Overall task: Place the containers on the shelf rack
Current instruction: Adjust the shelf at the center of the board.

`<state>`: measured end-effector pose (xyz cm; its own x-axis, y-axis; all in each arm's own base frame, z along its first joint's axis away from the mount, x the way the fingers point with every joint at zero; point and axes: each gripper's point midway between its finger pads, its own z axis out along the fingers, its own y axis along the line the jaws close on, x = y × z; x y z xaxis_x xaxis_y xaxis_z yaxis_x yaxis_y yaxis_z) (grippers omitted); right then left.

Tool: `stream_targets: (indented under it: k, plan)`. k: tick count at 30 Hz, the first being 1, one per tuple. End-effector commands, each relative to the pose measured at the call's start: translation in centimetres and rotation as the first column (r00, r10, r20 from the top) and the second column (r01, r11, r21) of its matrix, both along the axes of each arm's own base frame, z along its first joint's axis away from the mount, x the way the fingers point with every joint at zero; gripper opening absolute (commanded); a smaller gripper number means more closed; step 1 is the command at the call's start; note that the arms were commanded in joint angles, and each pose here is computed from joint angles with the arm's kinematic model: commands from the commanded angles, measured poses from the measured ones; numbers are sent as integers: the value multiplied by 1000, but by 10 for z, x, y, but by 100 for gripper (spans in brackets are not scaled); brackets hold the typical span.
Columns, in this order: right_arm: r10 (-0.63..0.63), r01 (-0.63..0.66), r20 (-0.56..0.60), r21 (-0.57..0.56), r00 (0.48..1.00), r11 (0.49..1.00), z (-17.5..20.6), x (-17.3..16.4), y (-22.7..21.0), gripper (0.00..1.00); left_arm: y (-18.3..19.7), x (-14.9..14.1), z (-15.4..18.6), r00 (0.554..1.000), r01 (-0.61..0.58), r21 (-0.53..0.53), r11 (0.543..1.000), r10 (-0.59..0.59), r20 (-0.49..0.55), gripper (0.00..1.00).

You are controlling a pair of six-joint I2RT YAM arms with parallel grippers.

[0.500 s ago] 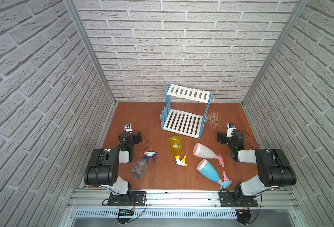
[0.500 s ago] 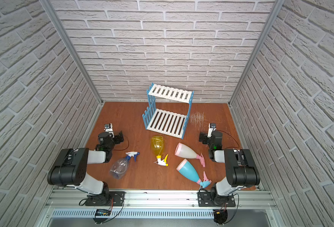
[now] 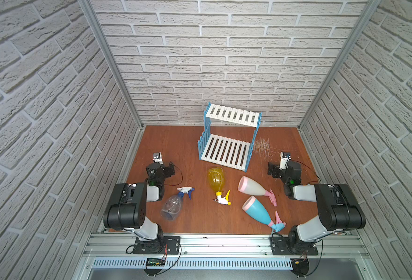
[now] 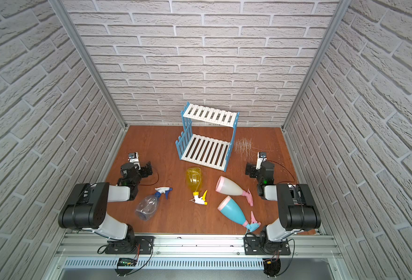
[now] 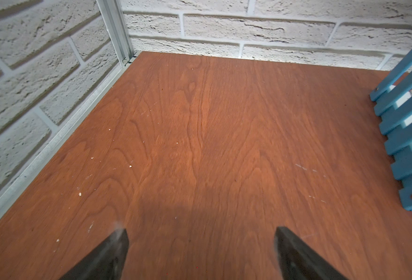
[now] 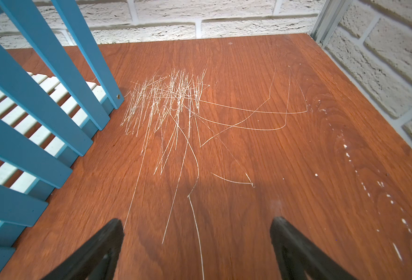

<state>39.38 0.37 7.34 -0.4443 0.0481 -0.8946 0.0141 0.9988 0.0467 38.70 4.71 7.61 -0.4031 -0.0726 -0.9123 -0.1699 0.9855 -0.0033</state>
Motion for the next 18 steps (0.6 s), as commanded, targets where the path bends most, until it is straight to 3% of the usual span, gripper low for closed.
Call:
stream_targets:
  k: [1, 7, 10, 11, 13, 18]
  plan:
    - [-6, 7, 83, -6, 997, 1000, 42, 7, 0, 99, -1, 7, 30, 998, 16, -7, 1000, -16, 54, 98]
    - [-50, 32, 206, 90, 977, 995, 115, -16, 0, 99, -11, -15, 98, 995, 27, -37, 999, -23, 100, 98]
    - [-139, 109, 120, 226, 983, 968, 130, -24, -4, 99, -29, -26, 127, 990, 70, -41, 997, -64, 123, 98]
    - [-129, 109, 63, 255, 990, 961, 132, -26, 0, 100, -35, -29, 132, 989, 85, -43, 995, -79, 123, 98]
    - [-37, 30, 20, 277, 999, 960, 141, -27, 21, 91, -46, -33, 144, 985, 122, -45, 992, -115, 126, 98]
    - [43, -58, 70, 236, 997, 970, 164, -34, 68, 87, -72, -35, 154, 979, 181, -41, 983, -177, 103, 98]
